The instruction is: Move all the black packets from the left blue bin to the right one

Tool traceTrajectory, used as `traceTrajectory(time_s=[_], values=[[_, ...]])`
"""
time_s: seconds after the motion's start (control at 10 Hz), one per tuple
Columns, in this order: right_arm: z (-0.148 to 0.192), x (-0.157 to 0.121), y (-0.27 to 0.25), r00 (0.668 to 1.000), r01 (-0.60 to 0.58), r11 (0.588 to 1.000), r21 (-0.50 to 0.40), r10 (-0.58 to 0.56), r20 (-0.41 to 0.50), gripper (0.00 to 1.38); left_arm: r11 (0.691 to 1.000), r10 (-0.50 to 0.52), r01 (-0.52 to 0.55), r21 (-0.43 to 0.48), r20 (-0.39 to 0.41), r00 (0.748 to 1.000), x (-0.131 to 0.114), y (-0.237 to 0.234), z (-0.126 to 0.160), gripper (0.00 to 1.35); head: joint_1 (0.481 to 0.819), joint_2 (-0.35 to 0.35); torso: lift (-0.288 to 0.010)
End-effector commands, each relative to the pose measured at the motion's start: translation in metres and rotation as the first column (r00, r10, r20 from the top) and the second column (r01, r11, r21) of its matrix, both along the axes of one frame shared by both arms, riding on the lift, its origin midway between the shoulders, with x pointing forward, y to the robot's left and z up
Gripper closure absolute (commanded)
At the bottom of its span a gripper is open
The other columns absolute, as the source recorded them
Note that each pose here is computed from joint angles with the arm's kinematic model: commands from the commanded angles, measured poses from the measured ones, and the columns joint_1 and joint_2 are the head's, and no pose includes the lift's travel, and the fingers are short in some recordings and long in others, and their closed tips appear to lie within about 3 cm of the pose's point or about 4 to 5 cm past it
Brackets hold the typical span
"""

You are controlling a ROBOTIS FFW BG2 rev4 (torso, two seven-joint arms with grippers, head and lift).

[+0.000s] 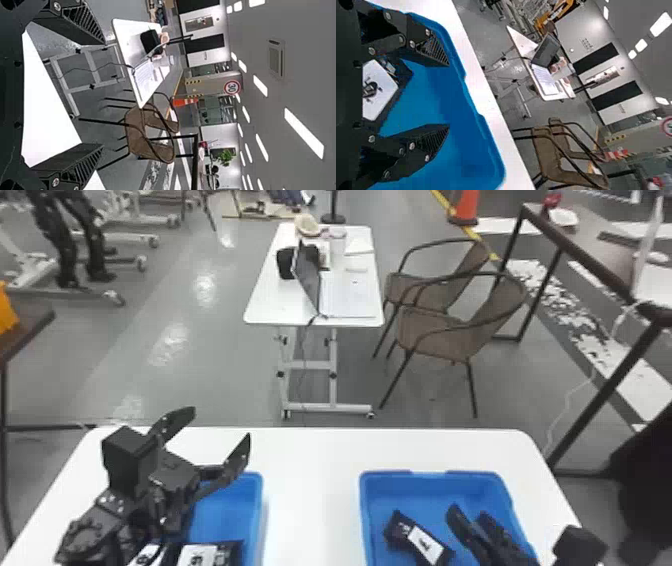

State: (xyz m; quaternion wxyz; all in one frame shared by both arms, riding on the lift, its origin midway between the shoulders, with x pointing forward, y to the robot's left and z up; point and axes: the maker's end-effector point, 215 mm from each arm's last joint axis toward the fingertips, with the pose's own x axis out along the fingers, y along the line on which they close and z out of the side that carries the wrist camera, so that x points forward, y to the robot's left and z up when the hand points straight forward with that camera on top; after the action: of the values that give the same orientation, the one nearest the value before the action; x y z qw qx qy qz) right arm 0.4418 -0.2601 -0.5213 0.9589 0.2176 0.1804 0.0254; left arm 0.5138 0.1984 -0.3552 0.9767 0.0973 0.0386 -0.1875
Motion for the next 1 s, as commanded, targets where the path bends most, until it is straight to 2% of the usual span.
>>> traceTrajectory(time_s=[0.0, 0.2, 0.4, 0.7, 0.9], values=[[0.042, -0.001, -0.034, 0.993, 0.05, 0.992, -0.113, -0.038, 0.11, 0.14, 1.0, 0.019, -0.019, 0.019, -0.015, 1.0, -0.007, 0.013, -0.009, 0.12, 0.695, -0.065, 0.0], [0.074, -0.001, -0.037, 0.983, 0.065, 0.994, -0.092, -0.047, 0.18, 0.15, 0.998, 0.059, -0.055, 0.037, -0.116, 0.992, -0.021, 0.035, -0.045, 0.12, 0.695, -0.094, 0.0], [0.087, 0.003, -0.031, 0.979, 0.047, 0.997, -0.059, -0.034, 0.202, 0.15, 0.991, 0.105, -0.087, 0.104, -0.186, 0.977, -0.023, 0.065, -0.071, 0.13, 0.695, -0.072, 0.0], [0.084, 0.005, -0.02, 0.981, 0.012, 1.0, -0.021, -0.008, 0.193, 0.15, 0.98, 0.159, -0.104, 0.169, -0.354, 0.922, -0.014, 0.091, -0.134, 0.13, 0.695, -0.016, 0.0], [0.079, 0.006, -0.013, 0.984, -0.01, 1.0, 0.008, 0.009, 0.181, 0.15, 0.974, 0.179, -0.108, 0.198, -0.389, 0.904, -0.011, 0.099, -0.154, 0.13, 0.695, 0.012, 0.0]])
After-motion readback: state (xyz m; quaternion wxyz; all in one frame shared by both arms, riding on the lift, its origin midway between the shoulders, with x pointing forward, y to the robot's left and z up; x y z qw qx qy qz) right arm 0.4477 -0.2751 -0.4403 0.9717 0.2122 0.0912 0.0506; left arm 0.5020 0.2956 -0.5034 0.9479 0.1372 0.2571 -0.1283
